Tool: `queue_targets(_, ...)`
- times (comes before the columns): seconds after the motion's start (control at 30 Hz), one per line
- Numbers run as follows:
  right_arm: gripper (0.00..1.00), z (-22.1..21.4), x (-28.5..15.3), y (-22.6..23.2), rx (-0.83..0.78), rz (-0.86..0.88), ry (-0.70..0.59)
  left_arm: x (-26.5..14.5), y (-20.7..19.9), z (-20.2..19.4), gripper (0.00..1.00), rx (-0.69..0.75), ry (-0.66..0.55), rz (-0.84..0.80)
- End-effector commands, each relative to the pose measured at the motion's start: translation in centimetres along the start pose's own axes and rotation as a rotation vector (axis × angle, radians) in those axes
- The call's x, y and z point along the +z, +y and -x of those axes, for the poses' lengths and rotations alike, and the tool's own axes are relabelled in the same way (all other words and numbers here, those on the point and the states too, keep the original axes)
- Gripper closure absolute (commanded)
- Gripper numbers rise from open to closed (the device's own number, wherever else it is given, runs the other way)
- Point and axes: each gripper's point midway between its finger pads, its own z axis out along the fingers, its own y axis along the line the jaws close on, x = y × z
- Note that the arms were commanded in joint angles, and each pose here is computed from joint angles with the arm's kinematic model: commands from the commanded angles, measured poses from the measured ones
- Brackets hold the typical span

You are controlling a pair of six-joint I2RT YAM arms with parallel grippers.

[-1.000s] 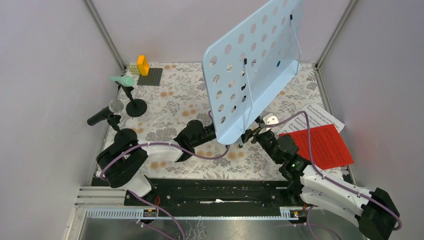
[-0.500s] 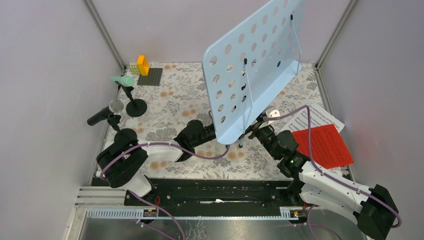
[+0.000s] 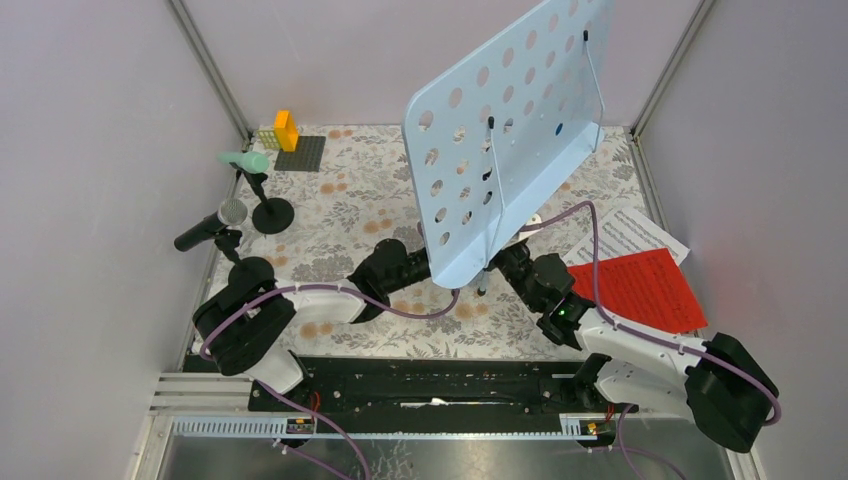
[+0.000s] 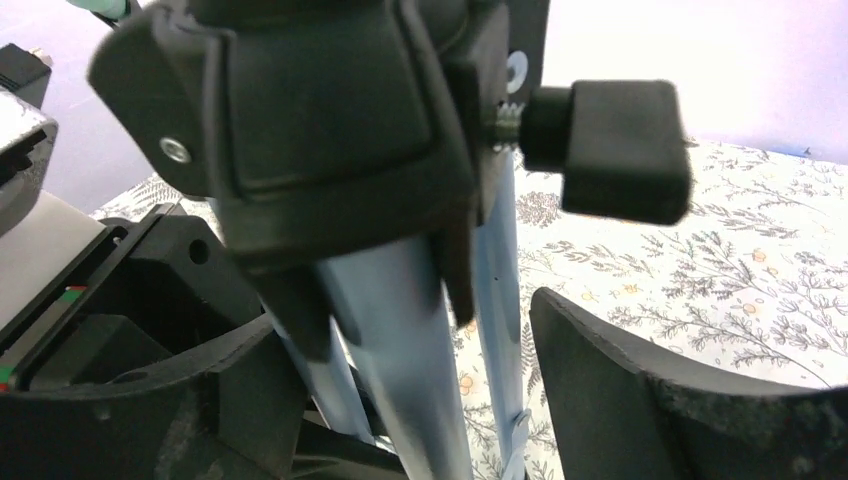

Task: Pack up the instrument practice props

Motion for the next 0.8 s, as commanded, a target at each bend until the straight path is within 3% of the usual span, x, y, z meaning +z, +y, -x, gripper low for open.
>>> queue_targets(0.0, 0.22, 2.6, 1.5, 0.0, 0.015, -0.036, -0.091, -1.6, -3.9, -6.2, 0.92, -0.16, 0.224, -0.132)
queue_targets(0.07, 0.33, 2.2, 1.8, 0.2, 0.006, -0.027, -0.079, -1.9, -4.0, -6.2, 0.83, -0.162, 0.226, -0.133)
queue_targets(0.13, 0.54, 2.2, 1.9, 0.3, 0.004, -0.022, -0.08, -2.3, -3.9, -6.3, 0.72, -0.157, 0.229, -0.12)
queue_targets(0.23, 0.78, 2.3, 2.0, 0.3, -0.005, -0.021, -0.082, -2.8, -3.4, -6.5, 0.62, -0.138, 0.251, -0.09)
queue_targets(0.37, 0.98, 2.6, 2.0, 0.2, -0.006, -0.028, -0.087, -3.7, -2.5, -6.0, 0.52, -0.114, 0.247, -0.027)
queue_targets(0.43, 1.0, 3.0, 2.2, 0.3, 0.014, -0.034, -0.085, -4.2, -1.9, -5.6, 0.43, -0.106, 0.225, 0.012)
queue_targets(0.47, 1.0, 3.2, 2.2, 0.3, 0.033, -0.041, -0.085, -4.4, -1.6, -5.4, 0.34, -0.102, 0.214, 0.033)
queue_targets(0.53, 1.0, 4.0, 2.3, 0.0, 0.096, -0.075, -0.09, -4.7, -1.2, -5.2, 0.04, -0.101, 0.192, 0.061)
queue_targets(0.77, 1.0, 6.3, 2.3, -1.8, 0.283, -0.243, -0.071, -4.9, 0.1, -4.9, 0.01, -0.124, 0.136, 0.148)
